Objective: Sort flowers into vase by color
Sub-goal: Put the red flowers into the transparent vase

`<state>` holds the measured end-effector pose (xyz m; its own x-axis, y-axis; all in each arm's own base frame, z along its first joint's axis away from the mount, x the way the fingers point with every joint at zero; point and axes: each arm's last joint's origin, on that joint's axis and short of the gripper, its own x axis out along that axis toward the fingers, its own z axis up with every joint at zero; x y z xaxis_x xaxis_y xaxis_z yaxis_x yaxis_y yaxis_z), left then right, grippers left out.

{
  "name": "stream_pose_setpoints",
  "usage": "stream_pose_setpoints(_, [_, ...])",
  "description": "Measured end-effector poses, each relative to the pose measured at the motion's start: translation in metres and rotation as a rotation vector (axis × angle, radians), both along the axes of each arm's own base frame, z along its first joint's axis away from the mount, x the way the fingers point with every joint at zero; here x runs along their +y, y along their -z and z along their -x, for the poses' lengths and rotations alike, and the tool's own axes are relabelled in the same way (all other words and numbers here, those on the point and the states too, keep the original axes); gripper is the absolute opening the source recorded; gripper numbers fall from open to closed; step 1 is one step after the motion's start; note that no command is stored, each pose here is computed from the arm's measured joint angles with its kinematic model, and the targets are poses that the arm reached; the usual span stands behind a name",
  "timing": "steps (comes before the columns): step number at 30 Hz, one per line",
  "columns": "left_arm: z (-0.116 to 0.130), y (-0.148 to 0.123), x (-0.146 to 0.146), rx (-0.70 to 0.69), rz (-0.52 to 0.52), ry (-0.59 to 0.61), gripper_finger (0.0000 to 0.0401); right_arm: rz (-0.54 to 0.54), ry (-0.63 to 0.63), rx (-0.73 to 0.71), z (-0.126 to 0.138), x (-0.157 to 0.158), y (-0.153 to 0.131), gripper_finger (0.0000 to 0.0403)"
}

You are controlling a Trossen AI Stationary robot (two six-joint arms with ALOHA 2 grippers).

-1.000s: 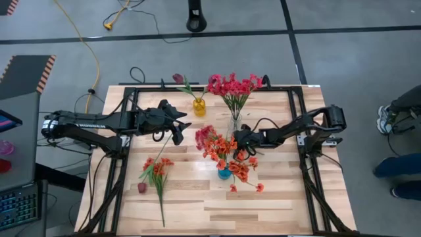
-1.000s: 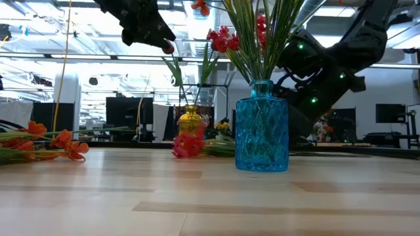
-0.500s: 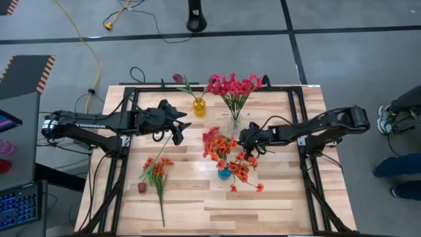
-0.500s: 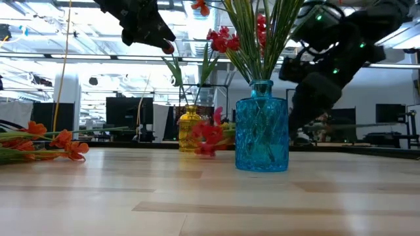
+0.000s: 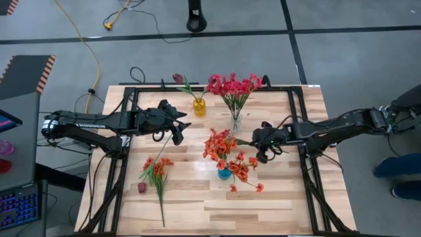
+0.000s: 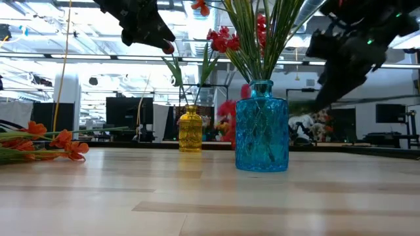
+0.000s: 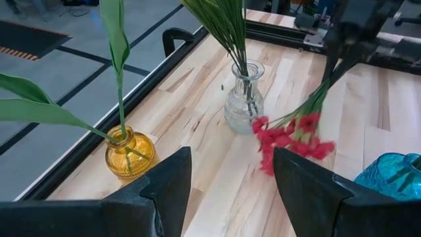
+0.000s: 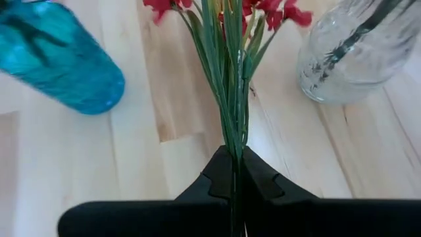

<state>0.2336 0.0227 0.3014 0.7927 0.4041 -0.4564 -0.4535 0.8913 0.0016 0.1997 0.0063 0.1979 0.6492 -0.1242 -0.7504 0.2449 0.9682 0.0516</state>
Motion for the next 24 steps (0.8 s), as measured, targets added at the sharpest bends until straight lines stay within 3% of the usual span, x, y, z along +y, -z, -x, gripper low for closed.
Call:
stream_pose_setpoints(14, [0.0,0.0,0.0,0.0,0.0,0.0,0.0201,0.039,0.011,-0.259,0.046,0.002,-0.048,0.0037])
stream_pose_setpoints(18, [0.0,0.0,0.0,0.0,0.0,0.0,0.0201,0.077,0.069,-0.405,0.056,-0.001,-0.064,0.0037])
stream_pose_setpoints(24, [0.0,0.0,0.0,0.0,0.0,0.001,0.0201,0.156,0.051,-0.671,0.058,-0.002,-0.086,0.0037])
